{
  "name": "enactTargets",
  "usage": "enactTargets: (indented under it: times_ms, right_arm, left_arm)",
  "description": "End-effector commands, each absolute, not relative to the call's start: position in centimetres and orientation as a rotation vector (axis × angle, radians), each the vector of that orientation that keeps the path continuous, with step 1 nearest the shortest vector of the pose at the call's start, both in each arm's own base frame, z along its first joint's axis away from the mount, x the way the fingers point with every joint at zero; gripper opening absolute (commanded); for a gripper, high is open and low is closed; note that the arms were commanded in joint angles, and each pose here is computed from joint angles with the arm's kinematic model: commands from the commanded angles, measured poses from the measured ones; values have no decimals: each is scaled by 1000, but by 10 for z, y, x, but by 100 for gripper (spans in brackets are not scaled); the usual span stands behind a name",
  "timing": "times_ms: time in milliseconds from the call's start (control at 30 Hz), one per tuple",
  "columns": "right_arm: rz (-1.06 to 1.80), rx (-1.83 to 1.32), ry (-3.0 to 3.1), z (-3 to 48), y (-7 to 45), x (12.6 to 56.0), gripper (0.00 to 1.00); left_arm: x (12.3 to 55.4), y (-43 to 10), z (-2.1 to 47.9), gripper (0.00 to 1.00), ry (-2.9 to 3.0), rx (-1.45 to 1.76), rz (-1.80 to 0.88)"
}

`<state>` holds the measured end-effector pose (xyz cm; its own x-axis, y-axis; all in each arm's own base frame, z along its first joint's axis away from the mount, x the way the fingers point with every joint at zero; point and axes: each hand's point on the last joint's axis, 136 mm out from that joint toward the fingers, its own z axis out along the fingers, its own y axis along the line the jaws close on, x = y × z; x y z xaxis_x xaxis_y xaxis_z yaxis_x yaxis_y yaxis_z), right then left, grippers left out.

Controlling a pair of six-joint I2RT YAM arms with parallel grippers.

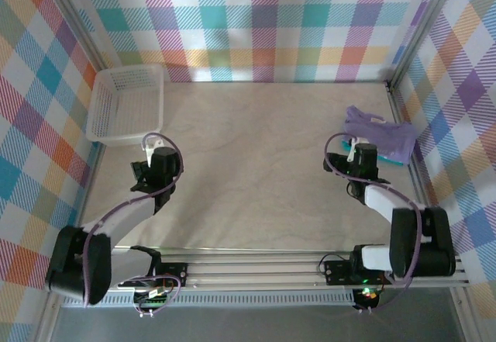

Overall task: Fold the inside-out t-shirt
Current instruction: Reset both arms

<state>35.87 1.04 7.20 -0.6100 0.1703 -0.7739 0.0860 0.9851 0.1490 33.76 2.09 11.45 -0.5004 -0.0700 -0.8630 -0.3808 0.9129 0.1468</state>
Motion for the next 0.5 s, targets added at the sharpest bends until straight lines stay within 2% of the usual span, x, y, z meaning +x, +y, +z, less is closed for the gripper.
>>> enactTargets:
  times_ms: [0, 133, 467]
  right_arm:
    - [92, 107, 2048, 104, 10, 388, 100]
    - [63, 16, 1940, 115, 14, 391, 100]
    - [109, -13, 1944, 91, 18, 398, 100]
  left_arm:
    - [362, 18, 129, 100, 1922, -278, 260]
    - [368, 19, 120, 100, 1859, -298, 162]
    - [394, 3, 81, 100, 1964, -187, 98]
